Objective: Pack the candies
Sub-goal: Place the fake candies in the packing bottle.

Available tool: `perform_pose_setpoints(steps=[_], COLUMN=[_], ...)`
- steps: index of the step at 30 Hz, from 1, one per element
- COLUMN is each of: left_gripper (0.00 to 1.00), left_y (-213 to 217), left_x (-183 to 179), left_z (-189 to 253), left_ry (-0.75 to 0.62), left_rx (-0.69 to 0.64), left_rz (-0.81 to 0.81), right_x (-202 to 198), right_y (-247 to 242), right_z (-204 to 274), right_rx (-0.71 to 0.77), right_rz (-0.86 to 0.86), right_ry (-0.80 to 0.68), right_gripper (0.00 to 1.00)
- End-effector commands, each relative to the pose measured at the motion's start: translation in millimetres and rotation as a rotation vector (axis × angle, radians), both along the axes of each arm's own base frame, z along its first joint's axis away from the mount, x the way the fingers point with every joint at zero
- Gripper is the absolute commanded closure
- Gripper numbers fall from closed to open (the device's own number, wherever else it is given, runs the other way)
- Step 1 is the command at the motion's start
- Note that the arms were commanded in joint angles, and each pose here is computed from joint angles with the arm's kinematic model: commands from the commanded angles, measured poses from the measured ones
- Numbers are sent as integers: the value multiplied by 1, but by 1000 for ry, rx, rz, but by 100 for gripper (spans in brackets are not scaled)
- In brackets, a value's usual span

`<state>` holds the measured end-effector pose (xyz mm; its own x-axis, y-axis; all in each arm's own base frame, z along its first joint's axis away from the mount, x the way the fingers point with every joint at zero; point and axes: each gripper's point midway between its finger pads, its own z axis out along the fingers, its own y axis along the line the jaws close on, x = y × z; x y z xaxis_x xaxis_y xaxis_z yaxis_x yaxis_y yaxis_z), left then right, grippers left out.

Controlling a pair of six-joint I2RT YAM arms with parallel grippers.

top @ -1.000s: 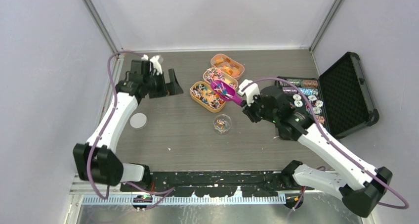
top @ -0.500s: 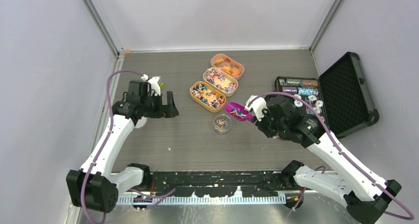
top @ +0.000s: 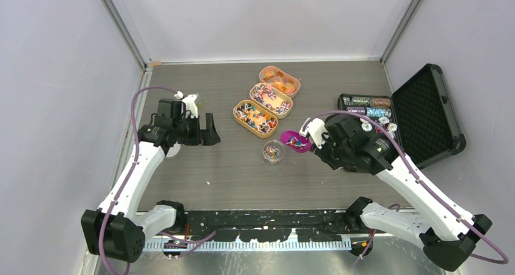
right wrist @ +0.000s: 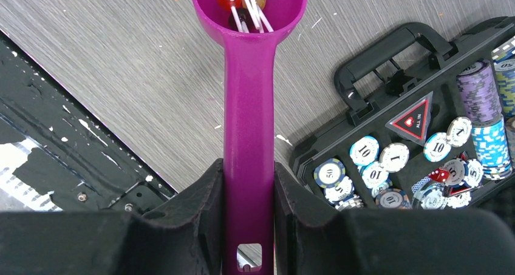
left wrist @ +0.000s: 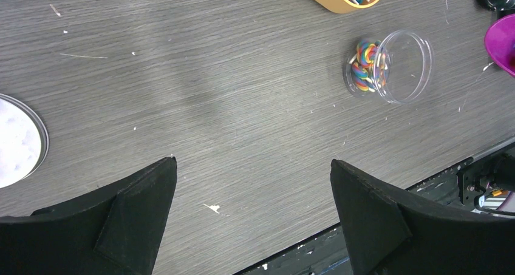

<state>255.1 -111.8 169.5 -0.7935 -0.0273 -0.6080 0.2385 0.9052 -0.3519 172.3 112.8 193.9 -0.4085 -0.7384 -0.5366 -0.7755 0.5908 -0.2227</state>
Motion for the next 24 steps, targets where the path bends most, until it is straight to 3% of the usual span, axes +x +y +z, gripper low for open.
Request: perform_pose_setpoints(steps=[1, 24], left_gripper=[0, 0], left_y=[-5, -1], left_x=[-1, -1], left_z=[9, 12], left_ry=[-40, -59], left_rx=[-22, 0], left_rz=[-31, -24], right_x=[7, 11], right_y=[4, 22], right_z=[16, -5], right_rx=[-6, -269], right_rz=[4, 71], right_ry=[-28, 62], right_gripper=[100, 100])
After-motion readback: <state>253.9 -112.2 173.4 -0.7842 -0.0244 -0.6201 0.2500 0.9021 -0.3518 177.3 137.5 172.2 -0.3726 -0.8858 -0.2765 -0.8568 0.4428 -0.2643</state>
